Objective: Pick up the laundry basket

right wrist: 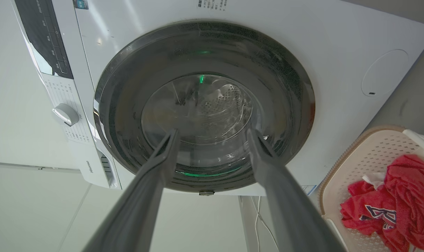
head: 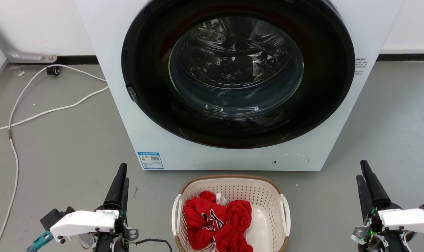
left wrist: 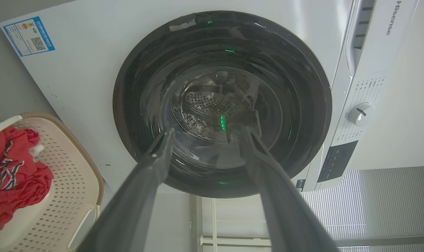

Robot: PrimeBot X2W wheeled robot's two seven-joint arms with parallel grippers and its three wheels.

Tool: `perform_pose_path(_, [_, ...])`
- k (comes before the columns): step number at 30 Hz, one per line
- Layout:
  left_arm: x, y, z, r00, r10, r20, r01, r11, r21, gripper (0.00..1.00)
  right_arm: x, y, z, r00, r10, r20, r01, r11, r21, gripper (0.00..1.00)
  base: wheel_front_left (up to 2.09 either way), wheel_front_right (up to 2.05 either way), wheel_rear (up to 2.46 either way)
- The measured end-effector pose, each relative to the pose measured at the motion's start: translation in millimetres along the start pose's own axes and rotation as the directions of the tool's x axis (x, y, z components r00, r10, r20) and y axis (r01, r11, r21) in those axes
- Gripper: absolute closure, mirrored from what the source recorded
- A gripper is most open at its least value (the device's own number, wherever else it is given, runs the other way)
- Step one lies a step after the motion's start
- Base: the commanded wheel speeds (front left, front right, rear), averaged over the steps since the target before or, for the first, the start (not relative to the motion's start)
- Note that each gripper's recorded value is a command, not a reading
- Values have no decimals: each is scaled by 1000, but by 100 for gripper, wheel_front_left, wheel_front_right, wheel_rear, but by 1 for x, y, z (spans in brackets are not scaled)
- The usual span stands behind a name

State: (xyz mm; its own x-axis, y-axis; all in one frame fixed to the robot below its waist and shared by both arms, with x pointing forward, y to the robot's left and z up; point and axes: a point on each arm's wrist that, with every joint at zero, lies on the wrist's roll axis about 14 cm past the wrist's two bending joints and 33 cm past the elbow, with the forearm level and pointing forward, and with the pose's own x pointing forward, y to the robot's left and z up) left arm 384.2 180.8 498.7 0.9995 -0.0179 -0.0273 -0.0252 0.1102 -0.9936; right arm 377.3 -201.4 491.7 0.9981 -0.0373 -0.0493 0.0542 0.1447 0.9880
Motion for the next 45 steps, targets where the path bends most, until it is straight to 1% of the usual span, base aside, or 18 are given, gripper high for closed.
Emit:
perform_pose_path(4, [1,-6,-5,1000,-17,-12,18,996,92,0,0,5,1,1000,13,6,-12,995,-96,0,0,0,0])
perform_pose_path(7, [2,-10,-8,999,-30,-20,33,986,166,0,0,7,2,1000,20,10,-18,984,-177,0,0,0,0])
perform_pose_path(10, [2,-13,-12,999,-38,-33,45,970,238,0,-1,8,2,1000,25,11,-21,965,-261,0,0,0,0])
perform_pose_path(13, [3,-16,-16,998,-47,-40,57,950,308,0,-1,11,3,999,35,12,-29,939,-344,0,0,0,0])
perform_pose_path(20, [4,-22,-23,996,-67,-61,88,888,451,0,-2,17,2,998,54,10,-42,863,-503,0,0,0,0])
perform_pose_path(25, [4,-25,-26,994,-80,-68,104,838,536,0,-3,18,1,998,63,9,-46,809,-586,0,0,0,0])
perform_pose_path(34, [3,-24,-33,992,-85,-90,124,736,666,0,-3,19,-2,998,66,-8,-53,710,-702,0,0,0,0])
perform_pose_path(45, [5,-28,-42,988,-101,-120,157,606,780,0,-2,23,-7,996,80,-32,-72,570,-819,0,0,0,0])
